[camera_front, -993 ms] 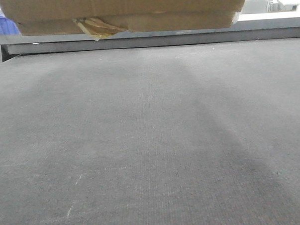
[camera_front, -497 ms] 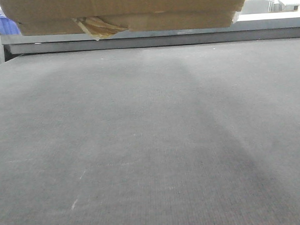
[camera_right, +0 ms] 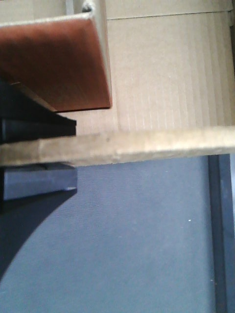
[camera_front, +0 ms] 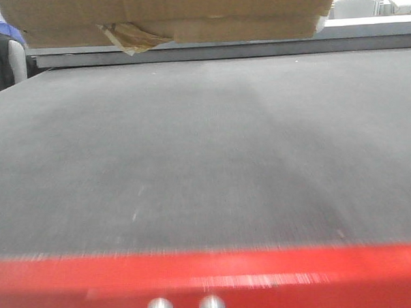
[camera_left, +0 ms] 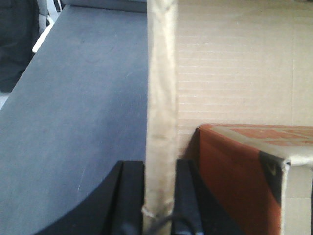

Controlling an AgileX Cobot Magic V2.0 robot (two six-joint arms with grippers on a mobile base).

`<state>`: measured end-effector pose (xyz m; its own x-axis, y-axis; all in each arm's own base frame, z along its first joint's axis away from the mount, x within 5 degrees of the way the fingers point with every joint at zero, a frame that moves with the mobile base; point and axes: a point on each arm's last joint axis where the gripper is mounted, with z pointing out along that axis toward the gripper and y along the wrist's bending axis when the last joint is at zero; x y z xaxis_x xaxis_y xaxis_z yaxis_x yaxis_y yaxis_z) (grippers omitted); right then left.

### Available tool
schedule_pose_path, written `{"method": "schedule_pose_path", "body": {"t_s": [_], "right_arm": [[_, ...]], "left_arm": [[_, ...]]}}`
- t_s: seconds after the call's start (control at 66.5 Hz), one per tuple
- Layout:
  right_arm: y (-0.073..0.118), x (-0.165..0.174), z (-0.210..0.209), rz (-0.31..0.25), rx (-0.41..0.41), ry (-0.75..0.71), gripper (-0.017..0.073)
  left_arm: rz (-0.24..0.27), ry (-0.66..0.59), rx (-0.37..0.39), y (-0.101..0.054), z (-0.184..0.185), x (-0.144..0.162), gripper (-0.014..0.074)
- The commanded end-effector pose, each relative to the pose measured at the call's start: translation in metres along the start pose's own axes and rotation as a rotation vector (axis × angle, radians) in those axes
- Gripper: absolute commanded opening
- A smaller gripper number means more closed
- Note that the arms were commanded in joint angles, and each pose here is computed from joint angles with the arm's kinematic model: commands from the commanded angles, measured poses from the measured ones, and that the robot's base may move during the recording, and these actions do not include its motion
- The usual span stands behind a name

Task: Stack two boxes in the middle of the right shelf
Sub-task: 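Lift the two stacked boxes off the table with both grippers, then carry the held boxes while driving to the steel shelf rack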

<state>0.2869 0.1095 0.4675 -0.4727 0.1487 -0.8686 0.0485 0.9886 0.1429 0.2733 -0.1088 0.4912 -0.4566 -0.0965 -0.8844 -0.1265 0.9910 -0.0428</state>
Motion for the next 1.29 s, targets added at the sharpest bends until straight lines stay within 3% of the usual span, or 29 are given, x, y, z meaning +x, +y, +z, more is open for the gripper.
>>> {"method": "schedule_pose_path", "body": {"t_s": [0.0,1.279], "right_arm": [[0.0,-0.0096,-0.0074,0.002,-0.024,-0.075,-0.0154],[0.0,-0.0096,-0.0074,0.002,-0.024,-0.075,-0.0154]], "left_arm": [[-0.008,-0.054,0.02,0.0014,-0.0084,-0.0066,-0.0111],[-0.008,-0.054,0.02,0.0014,-0.0084,-0.0066,-0.0111]]}}
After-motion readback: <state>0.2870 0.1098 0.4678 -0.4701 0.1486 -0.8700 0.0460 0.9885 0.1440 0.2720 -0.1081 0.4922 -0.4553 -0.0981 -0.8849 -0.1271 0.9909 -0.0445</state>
